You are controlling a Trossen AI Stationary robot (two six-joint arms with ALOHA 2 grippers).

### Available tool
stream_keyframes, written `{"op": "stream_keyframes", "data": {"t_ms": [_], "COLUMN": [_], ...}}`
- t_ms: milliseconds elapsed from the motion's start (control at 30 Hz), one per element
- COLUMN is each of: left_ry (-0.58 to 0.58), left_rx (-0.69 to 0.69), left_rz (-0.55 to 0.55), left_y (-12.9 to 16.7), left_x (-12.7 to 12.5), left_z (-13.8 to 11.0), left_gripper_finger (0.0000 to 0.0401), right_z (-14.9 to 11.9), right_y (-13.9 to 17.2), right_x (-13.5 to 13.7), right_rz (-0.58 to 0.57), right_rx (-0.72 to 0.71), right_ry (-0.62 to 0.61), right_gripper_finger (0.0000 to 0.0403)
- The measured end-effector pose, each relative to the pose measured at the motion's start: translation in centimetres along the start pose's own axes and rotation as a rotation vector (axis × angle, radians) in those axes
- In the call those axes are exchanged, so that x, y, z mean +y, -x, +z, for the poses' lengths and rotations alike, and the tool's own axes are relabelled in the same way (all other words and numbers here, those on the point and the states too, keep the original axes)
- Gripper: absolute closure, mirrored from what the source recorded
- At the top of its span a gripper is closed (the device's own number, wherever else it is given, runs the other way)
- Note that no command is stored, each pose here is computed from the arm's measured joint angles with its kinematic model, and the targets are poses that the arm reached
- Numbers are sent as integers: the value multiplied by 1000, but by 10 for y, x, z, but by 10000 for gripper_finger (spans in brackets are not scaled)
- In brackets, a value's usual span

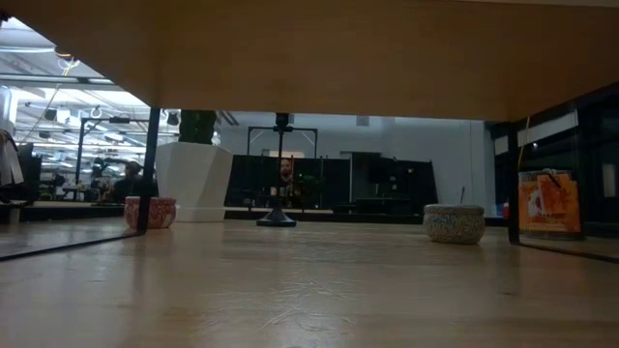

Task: Pick & Place candle stick holders
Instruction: Adjust the shelf to the center of the table

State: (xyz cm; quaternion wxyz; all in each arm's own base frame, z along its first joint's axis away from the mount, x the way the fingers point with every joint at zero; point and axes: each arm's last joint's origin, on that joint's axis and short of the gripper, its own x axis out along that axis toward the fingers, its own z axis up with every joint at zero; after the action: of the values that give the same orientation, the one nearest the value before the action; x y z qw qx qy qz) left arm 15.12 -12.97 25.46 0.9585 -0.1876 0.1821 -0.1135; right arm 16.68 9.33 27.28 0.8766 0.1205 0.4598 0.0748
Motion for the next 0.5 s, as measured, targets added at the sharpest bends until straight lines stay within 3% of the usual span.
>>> {"op": "stream_keyframes", "data": {"t_ms": [333, 500], "left_ry": [-20, -50], "left_rx": [-28, -27], "left_rz": [-114, -86], "left_y": [-20, -24], "left_x": [-26, -47], "left_z": [-11, -14], "left_gripper_finger": [400, 400], "right_z": [0, 0], "right_y": [0, 0], "right_x": [0, 0], "right_rz": [8, 12], "right_rx": [5, 7], "right_ry": [0, 0], "right_gripper_finger": [349, 349]}}
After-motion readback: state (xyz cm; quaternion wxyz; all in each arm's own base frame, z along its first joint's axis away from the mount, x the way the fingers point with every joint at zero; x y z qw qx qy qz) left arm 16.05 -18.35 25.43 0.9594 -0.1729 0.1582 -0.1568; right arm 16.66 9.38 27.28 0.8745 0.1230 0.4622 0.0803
